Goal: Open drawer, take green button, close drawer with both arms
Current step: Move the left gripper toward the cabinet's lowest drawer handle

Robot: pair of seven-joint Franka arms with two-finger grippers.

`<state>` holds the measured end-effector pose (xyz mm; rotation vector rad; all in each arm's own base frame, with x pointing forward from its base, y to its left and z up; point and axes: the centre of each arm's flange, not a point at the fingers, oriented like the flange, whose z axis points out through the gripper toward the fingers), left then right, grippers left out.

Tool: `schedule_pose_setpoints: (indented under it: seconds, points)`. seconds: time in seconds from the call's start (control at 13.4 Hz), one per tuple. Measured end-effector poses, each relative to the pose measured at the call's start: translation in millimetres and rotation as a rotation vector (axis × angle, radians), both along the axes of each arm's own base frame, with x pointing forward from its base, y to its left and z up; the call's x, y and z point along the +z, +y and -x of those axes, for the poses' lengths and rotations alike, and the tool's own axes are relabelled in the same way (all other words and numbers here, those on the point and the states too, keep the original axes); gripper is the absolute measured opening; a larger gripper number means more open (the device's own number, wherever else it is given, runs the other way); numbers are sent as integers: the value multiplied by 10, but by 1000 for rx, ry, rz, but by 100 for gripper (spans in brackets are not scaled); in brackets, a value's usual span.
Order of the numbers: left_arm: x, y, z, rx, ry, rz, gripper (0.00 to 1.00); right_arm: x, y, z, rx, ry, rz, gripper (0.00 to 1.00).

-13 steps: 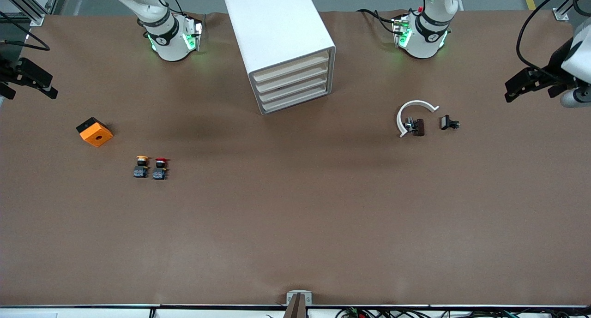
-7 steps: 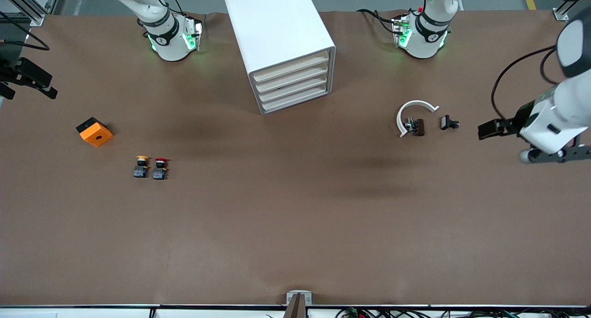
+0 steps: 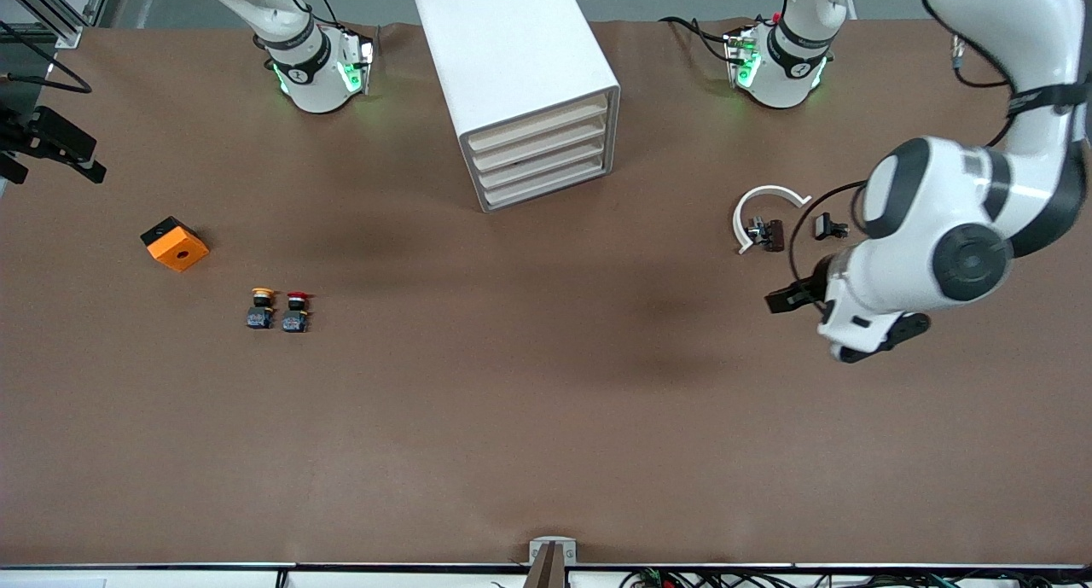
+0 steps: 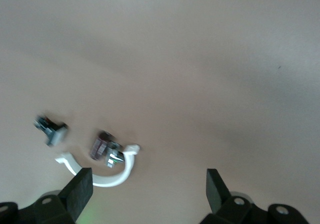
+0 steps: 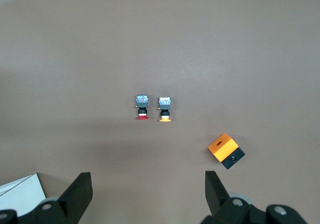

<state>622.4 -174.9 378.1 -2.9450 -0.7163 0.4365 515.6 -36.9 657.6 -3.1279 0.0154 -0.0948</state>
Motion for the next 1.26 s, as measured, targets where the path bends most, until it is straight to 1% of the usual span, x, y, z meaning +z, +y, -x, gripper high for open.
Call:
schedule_pose_setpoints:
  seconds: [0.07, 0.3, 0.45, 0.52, 0.6, 0.74, 0.82, 0.97, 1.04, 1.19, 1.26]
  points:
    - [-173, -215, 43, 62, 21, -32, 100, 0, 1, 0, 0, 0, 0, 100]
    - [-570, -738, 153, 270, 50, -111, 100, 0, 1, 0, 0, 0, 0, 100]
    - [-816, -1040, 245, 394, 81, -130, 100, 0, 1, 0, 0, 0, 0, 100]
    - [-962, -1174, 289, 472, 113, -127, 100, 0, 1, -1, 0, 0, 0, 100]
    - [-1118, -1286, 339, 558, 164, -124, 100, 0, 1, -1, 0, 0, 0, 100]
    - [-1440, -1436, 432, 733, 290, -129, 100, 1, 1, -1, 0, -1, 0, 100]
    - [-1588, -1509, 483, 795, 351, -131, 100, 1, 1, -1, 0, 0, 0, 100]
    - [-1789, -1712, 604, 905, 468, -124, 100, 1, 1, -1, 0, -1, 0, 100]
    - [-1862, -1799, 667, 954, 519, -134, 100, 1, 1, -1, 0, -1, 0, 100]
    - [-1994, -2009, 832, 1037, 620, -170, 100, 1, 1, -1, 0, -1, 0, 100]
    - [-2063, -2161, 956, 1059, 655, -198, 100, 1, 1, -1, 0, -1, 0, 100]
